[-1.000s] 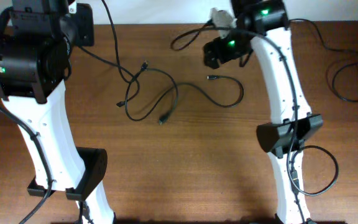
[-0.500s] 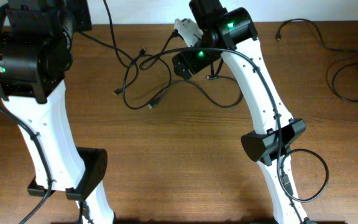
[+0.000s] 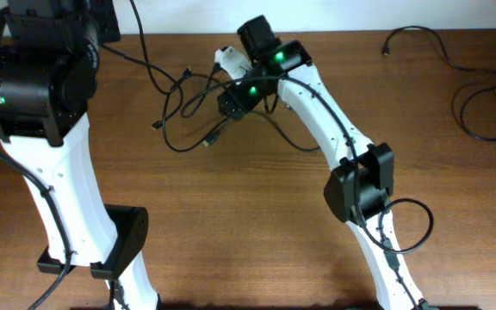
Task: Untangle cables
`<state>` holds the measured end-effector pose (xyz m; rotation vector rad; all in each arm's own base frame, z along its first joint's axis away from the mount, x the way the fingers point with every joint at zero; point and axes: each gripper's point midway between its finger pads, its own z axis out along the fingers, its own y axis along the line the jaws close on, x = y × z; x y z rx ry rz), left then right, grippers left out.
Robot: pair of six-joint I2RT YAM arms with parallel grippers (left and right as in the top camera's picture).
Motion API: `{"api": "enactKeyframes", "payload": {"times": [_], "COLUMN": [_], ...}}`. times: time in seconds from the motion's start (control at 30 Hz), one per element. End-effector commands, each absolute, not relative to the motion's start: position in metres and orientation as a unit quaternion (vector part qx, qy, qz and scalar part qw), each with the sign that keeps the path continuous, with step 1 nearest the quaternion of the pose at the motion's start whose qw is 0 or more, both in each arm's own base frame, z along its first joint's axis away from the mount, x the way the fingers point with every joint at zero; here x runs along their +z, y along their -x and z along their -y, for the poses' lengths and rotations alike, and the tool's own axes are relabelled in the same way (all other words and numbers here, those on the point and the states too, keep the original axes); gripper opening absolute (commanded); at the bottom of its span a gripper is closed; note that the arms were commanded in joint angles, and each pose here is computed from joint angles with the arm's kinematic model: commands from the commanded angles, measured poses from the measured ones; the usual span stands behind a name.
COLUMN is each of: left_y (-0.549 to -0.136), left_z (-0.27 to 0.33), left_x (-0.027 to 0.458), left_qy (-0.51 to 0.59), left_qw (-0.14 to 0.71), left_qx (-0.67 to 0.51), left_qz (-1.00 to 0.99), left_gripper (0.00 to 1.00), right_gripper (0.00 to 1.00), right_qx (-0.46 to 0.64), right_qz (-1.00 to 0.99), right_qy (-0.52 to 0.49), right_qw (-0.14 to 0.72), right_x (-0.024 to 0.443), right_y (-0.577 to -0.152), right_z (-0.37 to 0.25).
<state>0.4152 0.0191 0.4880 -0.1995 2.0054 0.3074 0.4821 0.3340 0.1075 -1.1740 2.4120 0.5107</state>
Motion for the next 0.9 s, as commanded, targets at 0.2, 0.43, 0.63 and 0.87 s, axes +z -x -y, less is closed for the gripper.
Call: {"api": "enactKeyframes", "payload": {"times": [0.2, 0.43, 0.63, 0.87], "left_y": [-0.403, -0.403, -0.408, -0.412], "left_z": [-0.021, -0.021, -0.021, -0.023], "left_x": [0.496, 0.496, 0.508, 0.521], "left_qy": [0.082, 0.082, 0.084, 0.089], "left_qw": [0.53, 0.529, 0.552, 0.572], "left_qx": [0.132, 0.132, 0.132, 0.137], "left_qz": [-0.834, -0.834, -0.819, -0.804], "left_gripper": [0.0, 0.0, 0.0, 0.0], "right_gripper": [0.04, 0.68, 0.82, 0.95], "right_qx": [0.196, 0.233, 0.316, 0.234], "right_qz": [-0.852, -0.869, -0.725, -0.691], "right_qy": [0.457, 0.415, 0.601, 0.628], "right_qw": [0.164, 0.134, 0.113, 0.272], "right_x": [0.038, 0.047, 0.069, 0.123], "right_y": [-0.444, -0.437, -0.372, -0.424], "right_z": [-0.368, -0.364, -0.386, -0.413]}}
